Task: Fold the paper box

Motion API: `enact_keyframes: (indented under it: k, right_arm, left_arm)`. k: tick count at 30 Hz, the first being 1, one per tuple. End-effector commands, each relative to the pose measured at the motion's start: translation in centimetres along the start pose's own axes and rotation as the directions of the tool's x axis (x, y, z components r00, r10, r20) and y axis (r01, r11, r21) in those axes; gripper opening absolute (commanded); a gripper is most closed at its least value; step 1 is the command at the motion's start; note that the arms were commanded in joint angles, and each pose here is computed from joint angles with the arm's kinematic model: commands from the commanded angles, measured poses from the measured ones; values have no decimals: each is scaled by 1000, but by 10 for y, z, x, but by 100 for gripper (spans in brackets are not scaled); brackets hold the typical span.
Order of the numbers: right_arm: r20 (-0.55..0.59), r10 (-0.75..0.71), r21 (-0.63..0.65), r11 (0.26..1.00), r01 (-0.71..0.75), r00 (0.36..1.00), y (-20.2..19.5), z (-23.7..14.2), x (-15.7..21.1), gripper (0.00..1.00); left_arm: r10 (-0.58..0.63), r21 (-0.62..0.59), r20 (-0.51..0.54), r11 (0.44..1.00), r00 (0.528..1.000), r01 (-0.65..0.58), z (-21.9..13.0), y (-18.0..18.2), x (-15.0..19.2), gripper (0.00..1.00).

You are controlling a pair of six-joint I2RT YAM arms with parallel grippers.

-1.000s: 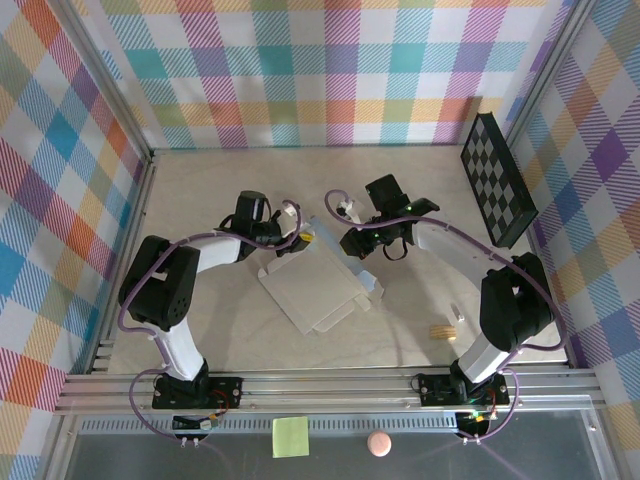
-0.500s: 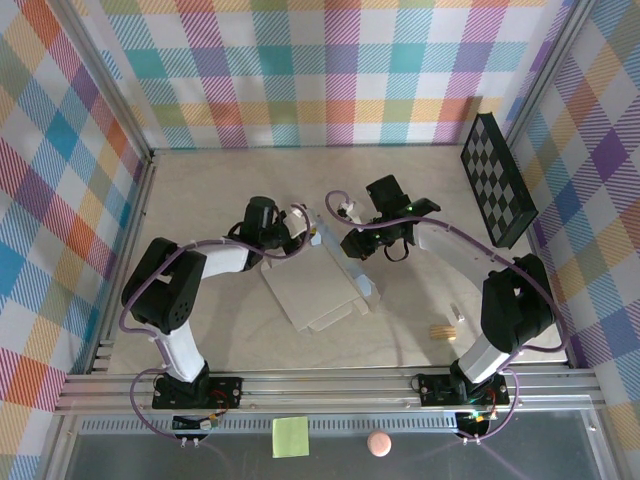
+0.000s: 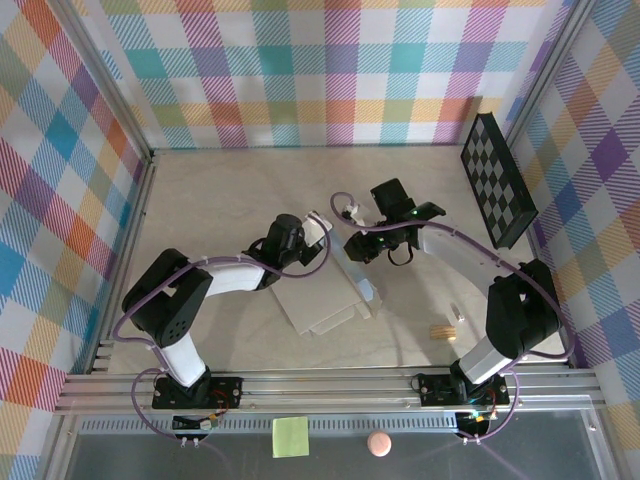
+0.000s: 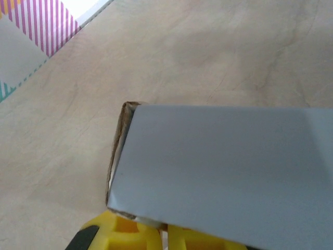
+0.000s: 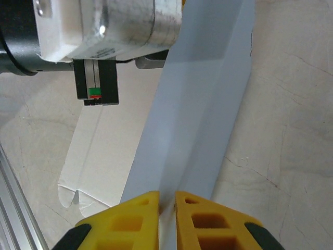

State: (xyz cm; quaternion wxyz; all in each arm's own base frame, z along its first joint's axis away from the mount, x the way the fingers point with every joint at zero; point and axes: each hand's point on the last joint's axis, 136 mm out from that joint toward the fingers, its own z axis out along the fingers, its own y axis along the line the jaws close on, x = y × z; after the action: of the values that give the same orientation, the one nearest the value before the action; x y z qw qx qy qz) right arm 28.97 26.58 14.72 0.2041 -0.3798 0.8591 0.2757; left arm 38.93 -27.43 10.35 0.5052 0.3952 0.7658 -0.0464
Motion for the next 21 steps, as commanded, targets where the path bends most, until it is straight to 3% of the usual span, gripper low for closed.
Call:
enact_keyframes:
  k: [1,6,13,21]
  right_arm:
    - [-18,13,-46,999,-13,1000,12,3,7,17]
    - [-17,11,8,1000,-11,1000,4,1,4,24]
    - [3,-10,10,1000,10,1000,8,-3,-11,29]
    - [25,-32,32,999,31,999,11,-4,-32,44]
  left_arm:
    - [-4,13,-61,1000,998,4,-6,-9,7,0]
    - [-50,53,-28,997,998,52,-22,-13,-1,22]
    - [-153,97,27,984,988,150,-51,2,-11,41]
    - [-230,89,61,970,971,224,-86,17,-1,51]
